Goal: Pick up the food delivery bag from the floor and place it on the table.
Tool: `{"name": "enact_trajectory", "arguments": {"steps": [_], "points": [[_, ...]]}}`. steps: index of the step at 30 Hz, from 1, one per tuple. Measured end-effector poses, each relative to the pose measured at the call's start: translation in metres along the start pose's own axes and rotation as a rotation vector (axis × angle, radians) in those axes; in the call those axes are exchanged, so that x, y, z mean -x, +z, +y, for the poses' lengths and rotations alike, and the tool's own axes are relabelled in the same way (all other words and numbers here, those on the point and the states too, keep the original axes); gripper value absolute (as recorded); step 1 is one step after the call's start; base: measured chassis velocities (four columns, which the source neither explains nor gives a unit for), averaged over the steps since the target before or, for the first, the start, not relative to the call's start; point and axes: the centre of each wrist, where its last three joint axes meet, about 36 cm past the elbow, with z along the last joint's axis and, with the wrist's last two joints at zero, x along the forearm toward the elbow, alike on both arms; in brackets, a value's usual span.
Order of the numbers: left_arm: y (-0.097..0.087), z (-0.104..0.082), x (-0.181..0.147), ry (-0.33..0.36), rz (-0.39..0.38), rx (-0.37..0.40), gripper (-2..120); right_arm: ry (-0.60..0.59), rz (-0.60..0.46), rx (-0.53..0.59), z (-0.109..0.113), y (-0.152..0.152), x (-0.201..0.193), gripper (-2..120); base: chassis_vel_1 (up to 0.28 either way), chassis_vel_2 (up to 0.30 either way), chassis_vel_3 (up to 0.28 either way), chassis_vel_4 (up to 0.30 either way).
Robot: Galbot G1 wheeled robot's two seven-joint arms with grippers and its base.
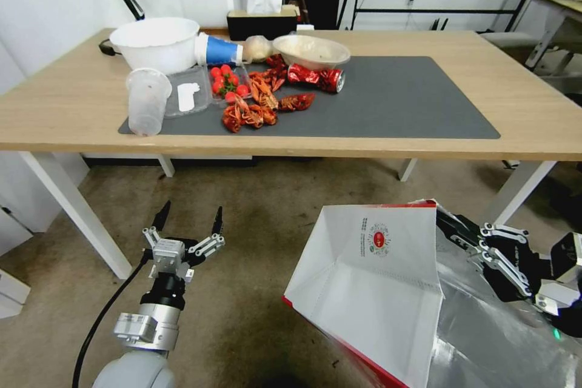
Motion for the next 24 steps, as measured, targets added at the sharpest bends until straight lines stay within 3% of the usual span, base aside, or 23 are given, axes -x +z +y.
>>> {"name": "enact_trajectory", "arguments": {"steps": [24], "points": [[-0.0016,-0.0002,-0.0006,-0.003,-0.006,0.000,100,-0.002,-0.009,0.005,0.0028,-0.0004,-0.0001,0,0.000,0.000,0.000,0.000]]}}
